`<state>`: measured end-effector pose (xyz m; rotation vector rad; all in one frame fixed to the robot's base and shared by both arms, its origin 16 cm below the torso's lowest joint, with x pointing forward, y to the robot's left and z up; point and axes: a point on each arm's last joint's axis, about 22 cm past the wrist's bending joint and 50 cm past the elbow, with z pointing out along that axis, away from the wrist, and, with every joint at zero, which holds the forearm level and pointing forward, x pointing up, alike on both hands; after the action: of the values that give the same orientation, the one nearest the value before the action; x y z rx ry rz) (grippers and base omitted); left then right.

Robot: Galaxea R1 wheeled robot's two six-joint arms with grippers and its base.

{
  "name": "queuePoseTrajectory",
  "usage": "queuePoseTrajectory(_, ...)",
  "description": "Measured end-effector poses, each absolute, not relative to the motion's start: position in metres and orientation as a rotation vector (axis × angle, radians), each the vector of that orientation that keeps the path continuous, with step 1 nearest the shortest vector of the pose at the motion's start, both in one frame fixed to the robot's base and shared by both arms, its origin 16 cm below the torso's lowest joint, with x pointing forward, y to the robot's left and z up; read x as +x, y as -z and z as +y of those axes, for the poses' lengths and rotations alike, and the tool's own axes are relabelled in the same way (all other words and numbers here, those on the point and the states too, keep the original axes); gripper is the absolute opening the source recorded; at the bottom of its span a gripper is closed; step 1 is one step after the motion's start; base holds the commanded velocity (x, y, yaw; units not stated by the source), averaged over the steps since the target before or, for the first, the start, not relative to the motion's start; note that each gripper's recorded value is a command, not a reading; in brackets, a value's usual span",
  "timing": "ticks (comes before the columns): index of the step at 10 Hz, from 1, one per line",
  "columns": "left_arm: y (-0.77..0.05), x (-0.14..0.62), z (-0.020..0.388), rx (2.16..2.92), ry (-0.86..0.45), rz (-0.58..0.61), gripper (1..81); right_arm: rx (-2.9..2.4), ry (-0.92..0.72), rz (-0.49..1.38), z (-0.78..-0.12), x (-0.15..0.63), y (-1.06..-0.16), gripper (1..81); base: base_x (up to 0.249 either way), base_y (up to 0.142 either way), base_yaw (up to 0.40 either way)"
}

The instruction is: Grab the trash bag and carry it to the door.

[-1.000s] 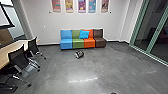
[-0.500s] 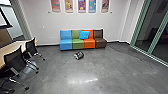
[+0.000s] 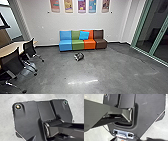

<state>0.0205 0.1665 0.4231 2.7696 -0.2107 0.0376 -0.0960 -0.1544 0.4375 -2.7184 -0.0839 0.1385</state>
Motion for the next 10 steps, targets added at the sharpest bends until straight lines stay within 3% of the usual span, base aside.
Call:
queuePoseTrajectory(8,-0.4231,0.0204,0.1672,2.77,-0.044,-0.207,81.1,-2.717,-0.135,-0.083,-0.1527,-0.095,-0.4375,81.1,0.162,0.075,0.0)
queuePoseTrajectory(10,-0.4231,0.0208,0.1676,2.771,-0.045,-0.207,81.1,-2.717,-0.135,-0.083,-0.1523,-0.095,-0.4375,81.1,0.172,0.0,0.0)
